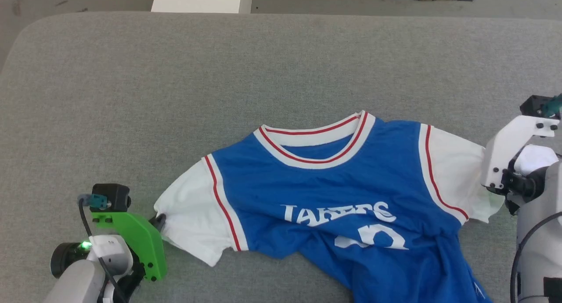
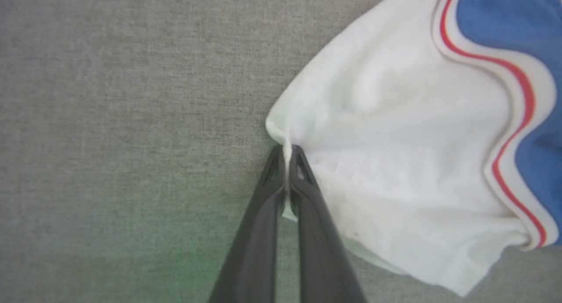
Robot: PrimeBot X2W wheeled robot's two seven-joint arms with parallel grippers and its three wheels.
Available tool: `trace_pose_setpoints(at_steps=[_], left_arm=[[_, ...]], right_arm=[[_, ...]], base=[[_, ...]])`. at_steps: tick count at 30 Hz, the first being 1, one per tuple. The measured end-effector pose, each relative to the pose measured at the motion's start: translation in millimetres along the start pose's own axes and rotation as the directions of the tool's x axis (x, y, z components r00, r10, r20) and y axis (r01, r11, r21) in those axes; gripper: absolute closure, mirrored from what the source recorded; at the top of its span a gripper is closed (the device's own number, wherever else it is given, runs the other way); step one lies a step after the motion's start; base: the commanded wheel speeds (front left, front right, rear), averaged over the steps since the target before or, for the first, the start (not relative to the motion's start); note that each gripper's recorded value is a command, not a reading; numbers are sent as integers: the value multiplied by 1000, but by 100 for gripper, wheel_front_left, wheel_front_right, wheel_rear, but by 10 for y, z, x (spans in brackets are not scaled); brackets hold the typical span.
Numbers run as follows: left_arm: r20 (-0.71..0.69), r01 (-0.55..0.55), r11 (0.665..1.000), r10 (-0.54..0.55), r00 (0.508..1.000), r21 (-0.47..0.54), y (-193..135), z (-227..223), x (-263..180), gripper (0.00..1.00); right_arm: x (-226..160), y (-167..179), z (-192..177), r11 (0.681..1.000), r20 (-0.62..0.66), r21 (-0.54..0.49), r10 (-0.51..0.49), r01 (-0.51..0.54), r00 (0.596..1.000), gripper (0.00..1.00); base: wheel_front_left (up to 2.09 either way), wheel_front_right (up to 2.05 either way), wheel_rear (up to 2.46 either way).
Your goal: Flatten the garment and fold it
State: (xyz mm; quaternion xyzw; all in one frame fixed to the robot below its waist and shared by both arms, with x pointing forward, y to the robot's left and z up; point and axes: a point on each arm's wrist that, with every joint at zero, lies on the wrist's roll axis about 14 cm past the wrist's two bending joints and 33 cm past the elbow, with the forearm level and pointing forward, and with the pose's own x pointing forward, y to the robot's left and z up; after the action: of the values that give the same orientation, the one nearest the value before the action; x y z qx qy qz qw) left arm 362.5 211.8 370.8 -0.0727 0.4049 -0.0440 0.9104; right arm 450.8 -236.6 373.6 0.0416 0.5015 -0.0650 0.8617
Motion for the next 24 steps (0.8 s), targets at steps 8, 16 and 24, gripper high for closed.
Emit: trace_pose_setpoints(at_steps=[8, 16, 24], left_arm=[[137, 130, 992, -128, 982, -3, -184, 531, -3, 100], [370, 165, 982, -186, 910, 86, -247, 1777, -95, 100], [723, 9, 995, -80, 686, 101, -174, 3530, -388, 100]], right_arm=[[-219, -39, 388, 998, 157, -59, -5, 15, 988, 100], [-699, -59, 1400, 989, 465, -131, -5, 75, 885, 100], [-1380, 170, 2640, 963, 746, -214, 54, 162, 664, 100]], base=[[0, 0, 0], [0, 0, 0], [0, 0, 0]])
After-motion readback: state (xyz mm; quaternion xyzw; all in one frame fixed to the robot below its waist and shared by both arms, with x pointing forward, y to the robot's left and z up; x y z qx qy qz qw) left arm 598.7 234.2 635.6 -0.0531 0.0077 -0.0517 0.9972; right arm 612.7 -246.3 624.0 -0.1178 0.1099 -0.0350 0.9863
